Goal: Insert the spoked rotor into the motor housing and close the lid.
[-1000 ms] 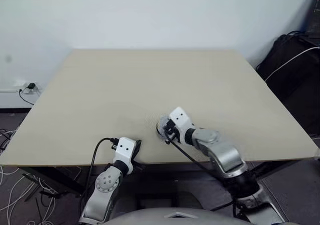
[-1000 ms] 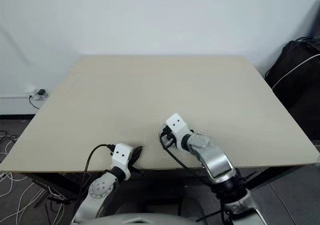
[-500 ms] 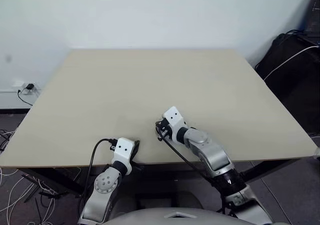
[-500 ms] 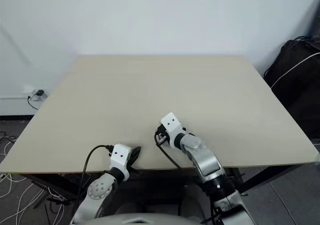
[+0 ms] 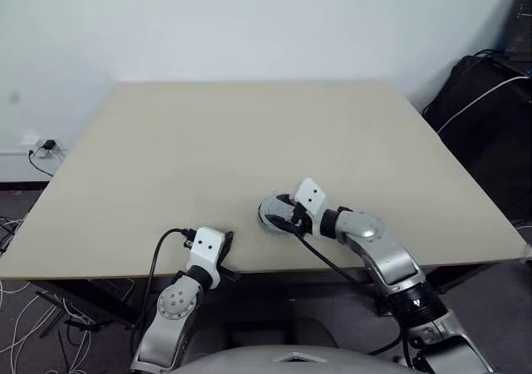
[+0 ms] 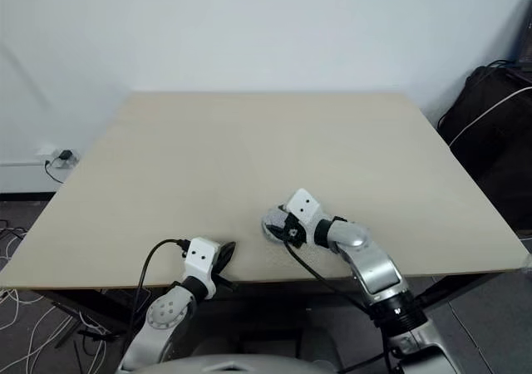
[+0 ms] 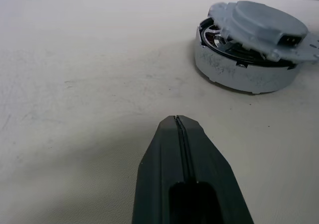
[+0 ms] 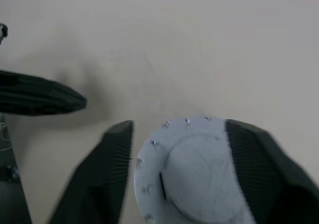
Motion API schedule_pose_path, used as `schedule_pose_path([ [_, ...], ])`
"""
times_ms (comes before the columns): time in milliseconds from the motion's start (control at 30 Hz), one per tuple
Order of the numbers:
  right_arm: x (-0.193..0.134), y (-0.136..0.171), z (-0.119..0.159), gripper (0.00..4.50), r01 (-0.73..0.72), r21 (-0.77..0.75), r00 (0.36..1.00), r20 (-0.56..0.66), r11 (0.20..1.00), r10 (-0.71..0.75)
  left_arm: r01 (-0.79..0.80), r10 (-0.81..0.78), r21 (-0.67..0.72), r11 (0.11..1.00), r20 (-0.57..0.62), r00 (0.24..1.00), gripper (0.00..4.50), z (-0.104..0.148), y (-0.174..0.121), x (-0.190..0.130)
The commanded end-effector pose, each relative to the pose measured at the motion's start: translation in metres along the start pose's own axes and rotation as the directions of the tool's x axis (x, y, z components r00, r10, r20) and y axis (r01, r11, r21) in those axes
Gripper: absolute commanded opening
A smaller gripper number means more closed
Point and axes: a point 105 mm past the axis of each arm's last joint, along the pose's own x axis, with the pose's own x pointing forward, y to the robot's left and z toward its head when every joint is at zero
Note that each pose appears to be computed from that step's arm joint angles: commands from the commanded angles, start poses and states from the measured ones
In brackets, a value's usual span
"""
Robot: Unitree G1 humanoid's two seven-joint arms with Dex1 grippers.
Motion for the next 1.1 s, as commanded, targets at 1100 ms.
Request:
schedule_pose_path([
  [1100, 0.009, -0.026, -0.027, 4.47, 0.078, 0.103, 0.993, -0.1, 0.992, -0.067, -0.03, 0.031, -0.002, 1.0, 0.057, 0.998, 0.0, 0.015, 0.002, -0.002],
])
